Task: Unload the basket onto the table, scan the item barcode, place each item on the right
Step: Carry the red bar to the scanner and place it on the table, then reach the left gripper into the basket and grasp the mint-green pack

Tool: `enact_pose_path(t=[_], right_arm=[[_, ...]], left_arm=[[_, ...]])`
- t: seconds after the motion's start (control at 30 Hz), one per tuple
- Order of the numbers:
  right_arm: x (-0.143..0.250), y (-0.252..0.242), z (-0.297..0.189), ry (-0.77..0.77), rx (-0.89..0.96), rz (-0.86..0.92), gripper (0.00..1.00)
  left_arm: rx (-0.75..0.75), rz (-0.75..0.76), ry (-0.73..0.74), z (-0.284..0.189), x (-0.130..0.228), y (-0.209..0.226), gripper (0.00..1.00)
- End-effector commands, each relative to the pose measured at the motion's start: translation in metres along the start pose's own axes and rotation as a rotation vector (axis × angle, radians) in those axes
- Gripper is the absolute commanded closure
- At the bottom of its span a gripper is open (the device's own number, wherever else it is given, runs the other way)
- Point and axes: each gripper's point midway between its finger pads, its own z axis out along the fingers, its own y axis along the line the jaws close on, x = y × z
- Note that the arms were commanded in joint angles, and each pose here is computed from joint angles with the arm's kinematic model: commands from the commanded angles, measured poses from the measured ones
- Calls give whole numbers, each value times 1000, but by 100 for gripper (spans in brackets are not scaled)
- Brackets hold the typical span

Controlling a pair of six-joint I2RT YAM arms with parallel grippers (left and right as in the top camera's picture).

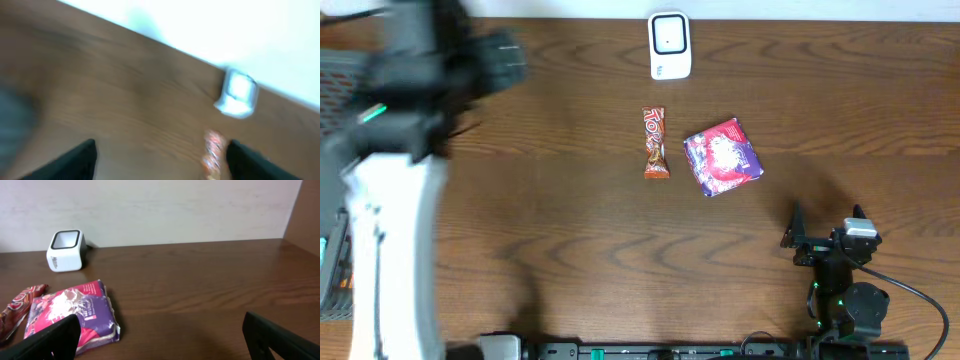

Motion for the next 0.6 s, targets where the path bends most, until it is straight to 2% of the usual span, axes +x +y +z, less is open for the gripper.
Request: enact_pose_path(t=[0.0,0.07,0.27,0.37,0.57], right_arm=[[1,-1,0,2,4,11,1],[1,-1,0,2,4,11,1],[1,-1,0,2,4,11,1],[1,-1,0,2,4,11,1],[1,-1,0,2,4,11,1]], left_arm=[[-301,-126,-78,-13,-19,94,2],[-454,-277,-145,-32,-29,151,0],[-690,-524,-177,-54,-22,260,0],[-775,-603,-130,-49,-6,306,4],[-934,-638,51,-27,37,356,4]])
